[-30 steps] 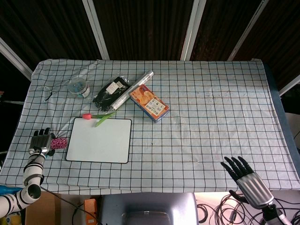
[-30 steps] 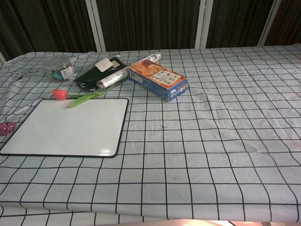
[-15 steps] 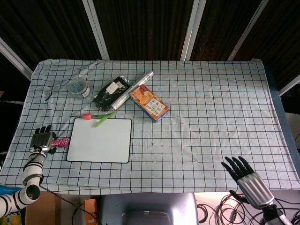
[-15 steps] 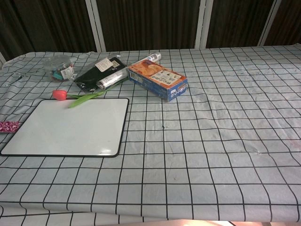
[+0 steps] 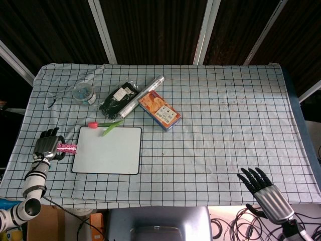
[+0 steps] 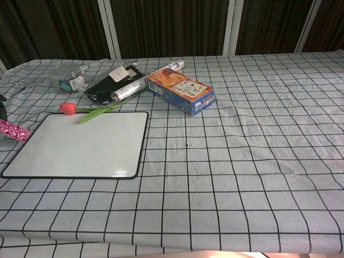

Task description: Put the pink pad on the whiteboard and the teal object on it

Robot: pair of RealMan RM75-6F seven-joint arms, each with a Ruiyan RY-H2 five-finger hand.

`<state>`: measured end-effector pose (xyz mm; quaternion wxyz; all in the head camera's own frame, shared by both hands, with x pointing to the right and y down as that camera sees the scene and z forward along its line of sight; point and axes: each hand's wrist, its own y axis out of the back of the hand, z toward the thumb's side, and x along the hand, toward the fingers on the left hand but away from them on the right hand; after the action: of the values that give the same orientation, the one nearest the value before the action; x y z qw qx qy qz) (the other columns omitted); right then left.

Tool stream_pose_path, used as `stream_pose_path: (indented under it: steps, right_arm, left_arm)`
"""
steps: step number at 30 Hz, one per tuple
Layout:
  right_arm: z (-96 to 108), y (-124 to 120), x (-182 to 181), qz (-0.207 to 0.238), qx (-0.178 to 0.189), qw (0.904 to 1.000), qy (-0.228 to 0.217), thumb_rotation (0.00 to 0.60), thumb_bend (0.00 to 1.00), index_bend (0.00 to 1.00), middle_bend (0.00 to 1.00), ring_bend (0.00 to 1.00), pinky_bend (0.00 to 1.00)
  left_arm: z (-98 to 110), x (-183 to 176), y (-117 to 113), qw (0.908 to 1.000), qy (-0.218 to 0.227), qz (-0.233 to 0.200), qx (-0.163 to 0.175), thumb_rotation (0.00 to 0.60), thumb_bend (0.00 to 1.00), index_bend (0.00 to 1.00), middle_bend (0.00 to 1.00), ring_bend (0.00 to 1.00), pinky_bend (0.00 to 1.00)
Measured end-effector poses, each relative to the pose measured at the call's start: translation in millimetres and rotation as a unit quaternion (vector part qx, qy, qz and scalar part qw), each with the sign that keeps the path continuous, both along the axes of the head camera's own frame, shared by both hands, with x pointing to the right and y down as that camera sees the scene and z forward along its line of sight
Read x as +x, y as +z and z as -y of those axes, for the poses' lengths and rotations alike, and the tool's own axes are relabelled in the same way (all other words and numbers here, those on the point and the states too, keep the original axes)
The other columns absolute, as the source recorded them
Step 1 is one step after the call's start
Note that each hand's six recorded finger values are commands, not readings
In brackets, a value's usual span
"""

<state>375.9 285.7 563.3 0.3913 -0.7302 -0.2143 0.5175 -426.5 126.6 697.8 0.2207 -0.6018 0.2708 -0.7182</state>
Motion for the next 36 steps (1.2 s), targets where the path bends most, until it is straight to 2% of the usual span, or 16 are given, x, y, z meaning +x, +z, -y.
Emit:
stream_pose_path:
  steps: [5,10,16,24,26,32,36]
  right_arm:
    - [1,-1,1,0.001,0.001,1.0,0.002,0.6,0.17,0.0,0.0,0.0,0.0]
    - [0,-1,1,0.001,0.001,1.0,0.001,0.6,0.17,0.0,0.0,0.0,0.0]
    - [-1,2,-1,-0.002,-0.002,1.0,-0.003,0.6,0.17,0.0,0.0,0.0,0.0]
    - [0,2,0,-0.004,-0.003,1.0,-0.001,0.6,0.17,0.0,0.0,0.0,0.0]
    - [0,1,1,-0.003,-0.002,1.0,0.001,0.6,0.17,0.0,0.0,0.0,0.0]
    - [0,0,3,-0.002,-0.002,1.0,0.001,0.6,0.17,0.0,0.0,0.0,0.0]
    - [0,-1,4,-0.001,0.0,1.0,0.003,0.6,0.17,0.0,0.0,0.0,0.0]
  left_arm:
    - [10,3,-12,0.9996,-0.008,-0.015,0.021,0.6,0.34,0.46,0.04,0.0,0.07]
    - [9,10,-14,0.9987,-0.015,-0.042,0.023,0.6,0.34,0.46,0.04,0.0,0.08]
    - [1,31,4,0.9969,-0.012,-0.078,0.007,0.6,0.32,0.44,0.04,0.0,0.09]
    - [-6,78,25,0.9944,0.026,-0.103,-0.005,0.6,0.3,0.42,0.03,0.0,0.09]
    - [-9,88,28,0.9939,0.035,-0.105,-0.005,0.6,0.3,0.38,0.02,0.0,0.09]
    - [-13,97,32,0.9939,0.04,-0.103,-0.01,0.6,0.3,0.08,0.0,0.0,0.09]
    - [-15,94,31,0.9943,0.041,-0.097,-0.017,0.6,0.3,0.0,0.0,0.0,0.09]
